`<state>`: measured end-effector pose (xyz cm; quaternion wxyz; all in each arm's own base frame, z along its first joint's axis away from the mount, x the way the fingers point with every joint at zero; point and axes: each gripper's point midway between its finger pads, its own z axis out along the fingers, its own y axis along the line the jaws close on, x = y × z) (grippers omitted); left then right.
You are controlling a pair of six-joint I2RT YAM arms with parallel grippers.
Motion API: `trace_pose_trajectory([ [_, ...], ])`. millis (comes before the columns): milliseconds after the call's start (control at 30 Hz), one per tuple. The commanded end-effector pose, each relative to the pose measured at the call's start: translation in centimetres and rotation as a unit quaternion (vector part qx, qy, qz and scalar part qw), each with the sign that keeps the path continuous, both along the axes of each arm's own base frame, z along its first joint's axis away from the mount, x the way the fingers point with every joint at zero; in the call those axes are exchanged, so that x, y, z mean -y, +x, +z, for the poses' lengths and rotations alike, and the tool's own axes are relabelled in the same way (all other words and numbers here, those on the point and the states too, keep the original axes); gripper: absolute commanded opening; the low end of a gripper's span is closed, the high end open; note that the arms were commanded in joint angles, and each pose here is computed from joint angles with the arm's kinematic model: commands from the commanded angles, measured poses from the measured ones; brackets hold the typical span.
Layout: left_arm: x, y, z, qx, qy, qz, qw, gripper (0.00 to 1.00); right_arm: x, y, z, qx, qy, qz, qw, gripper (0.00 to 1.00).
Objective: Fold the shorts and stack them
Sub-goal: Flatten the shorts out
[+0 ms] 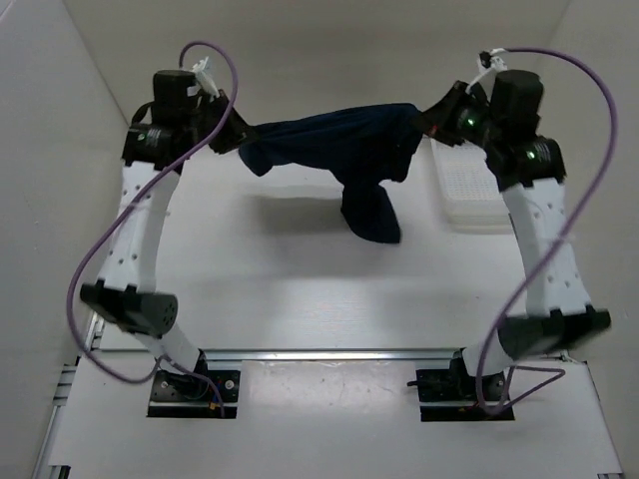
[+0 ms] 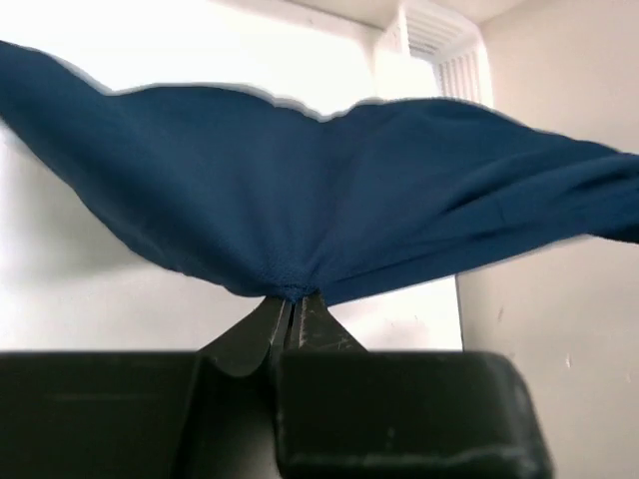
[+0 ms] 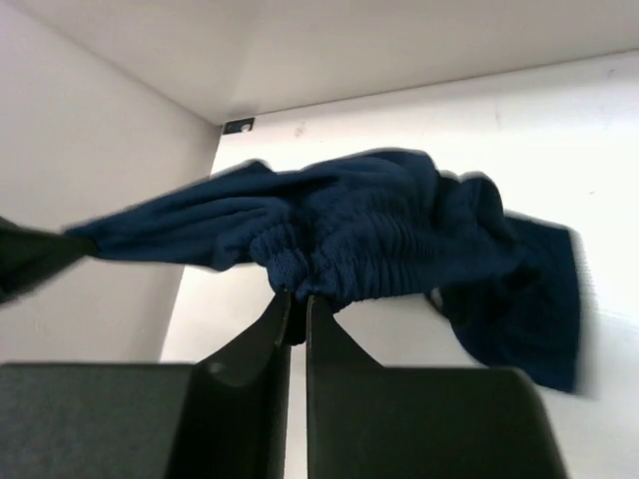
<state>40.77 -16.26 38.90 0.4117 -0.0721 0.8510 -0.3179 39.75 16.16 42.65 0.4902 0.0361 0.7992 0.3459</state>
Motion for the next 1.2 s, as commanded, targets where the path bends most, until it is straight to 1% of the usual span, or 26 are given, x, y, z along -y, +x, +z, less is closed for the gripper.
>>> trace_pose_trajectory([
  [0,-2.3,-4.9,-1.3,-0.022,0.017,0.018,0.999,0.10,1.2,-6.4,-1.7,0.049,-0.047,0.031,0.997,0.00],
  [100,-2.6,-8.9,-6.0,-0.053,0.023,0.011,0.998,0.10,2.3,-9.5,-6.9,0.043,-0.080,0.024,0.996,0.00],
  [133,-2.4,-10.1,-7.6,-0.065,0.026,0.004,0.998,0.12,3.4,-11.8,-7.6,0.058,-0.092,0.002,0.994,0.02],
  [167,-1.9,-12.6,-11.9,-0.111,0.032,-0.008,0.993,0.59,4.3,-13.0,-14.2,-0.016,-0.112,-0.011,0.994,0.30],
  [200,-2.0,-13.3,-13.9,-0.130,0.027,-0.002,0.991,0.78,5.2,-14.9,-15.5,-0.018,-0.112,-0.029,0.993,0.49],
  [267,-2.1,-15.0,-17.8,-0.177,0.035,-0.002,0.984,0.90,6.3,-17.3,-20.7,-0.072,-0.111,-0.052,0.990,0.85],
  [300,-2.6,-15.6,-20.1,-0.203,0.043,0.006,0.978,0.90,6.7,-18.4,-22.4,-0.104,-0.110,-0.063,0.986,0.85],
  [367,-3.1,-15.6,-20.8,-0.207,0.054,0.017,0.977,0.85,7.2,-19.2,-23.8,-0.133,-0.096,-0.088,0.982,0.82],
  [400,-3.6,-15.3,-21.1,-0.211,0.058,0.028,0.975,0.77,7.5,-19.3,-24.2,-0.150,-0.078,-0.114,0.979,0.65],
  [433,-4.0,-14.9,-20.7,-0.204,0.060,0.037,0.976,0.46,7.5,-19.2,-24.2,-0.155,-0.068,-0.125,0.978,0.55],
  [467,-4.2,-14.7,-21.1,-0.208,0.065,0.043,0.975,0.31,7.5,-19.3,-24.5,-0.169,-0.062,-0.130,0.975,0.45],
  [500,-5.0,-14.2,-20.8,-0.203,0.065,0.054,0.976,0.19,7.5,-19.2,-25.1,-0.191,-0.055,-0.144,0.969,0.37],
  [533,-6.0,-14.0,-21.7,-0.219,0.080,0.079,0.969,0.10,7.5,-19.2,-25.8,-0.226,-0.056,-0.151,0.961,0.15],
  [600,-7.2,-14.9,-23.7,-0.253,0.082,0.103,0.958,0.10,6.9,-19.6,-26.9,-0.265,-0.048,-0.146,0.952,0.08],
  [633,-7.4,-15.2,-24.3,-0.263,0.084,0.111,0.955,0.10,6.3,-19.7,-27.5,-0.288,-0.041,-0.137,0.947,0.08],
  [667,-8.0,-15.5,-25.1,-0.272,0.088,0.122,0.951,0.16,5.6,-20.5,-29.0,-0.324,-0.027,-0.127,0.937,0.14],
  [700,-8.7,-16.2,-26.1,-0.288,0.084,0.136,0.944,0.31,3.9,-21.0,-29.1,-0.342,0.006,-0.092,0.935,0.29],
  [733,-9.0,-16.5,-26.8,-0.300,0.081,0.146,0.939,0.50,3.0,-21.6,-29.7,-0.359,0.026,-0.074,0.930,0.36],
  [767,-9.3,-16.9,-27.4,-0.311,0.078,0.155,0.934,0.70,2.3,-22.8,-31.6,-0.402,0.053,-0.077,0.911,0.44],
  [800,-9.8,-17.6,-28.5,-0.330,0.075,0.167,0.926,0.75,1.6,-22.9,-31.8,-0.406,0.078,-0.068,0.908,0.59],
  [833,-9.7,-17.6,-28.9,-0.335,0.068,0.175,0.923,0.82,1.1,-23.4,-32.3,-0.419,0.097,-0.063,0.901,0.64],
  [900,-9.7,-18.1,-30.2,-0.367,0.040,0.188,0.910,0.86,0.2,-24.7,-33.4,-0.455,0.144,-0.060,0.877,0.69],
  [967,-9.4,-17.6,-30.6,-0.370,0.026,0.188,0.909,0.86,-0.1,-25.4,-34.1,-0.478,0.167,-0.065,0.860,0.72],
  [1100,-9.6,-17.5,-33.2,-0.401,0.036,0.192,0.895,0.86,-1.0,-26.5,-34.9,-0.518,0.213,-0.062,0.826,0.73],
  [1133,-9.6,-18.1,-34.4,-0.424,0.042,0.191,0.884,0.86,-1.2,-26.7,-35.1,-0.532,0.226,-0.069,0.813,0.73],
  [1167,-9.6,-17.7,-34.7,-0.423,0.041,0.191,0.885,0.86,-1.4,-26.7,-35.0,-0.533,0.234,-0.065,0.811,0.73],
])
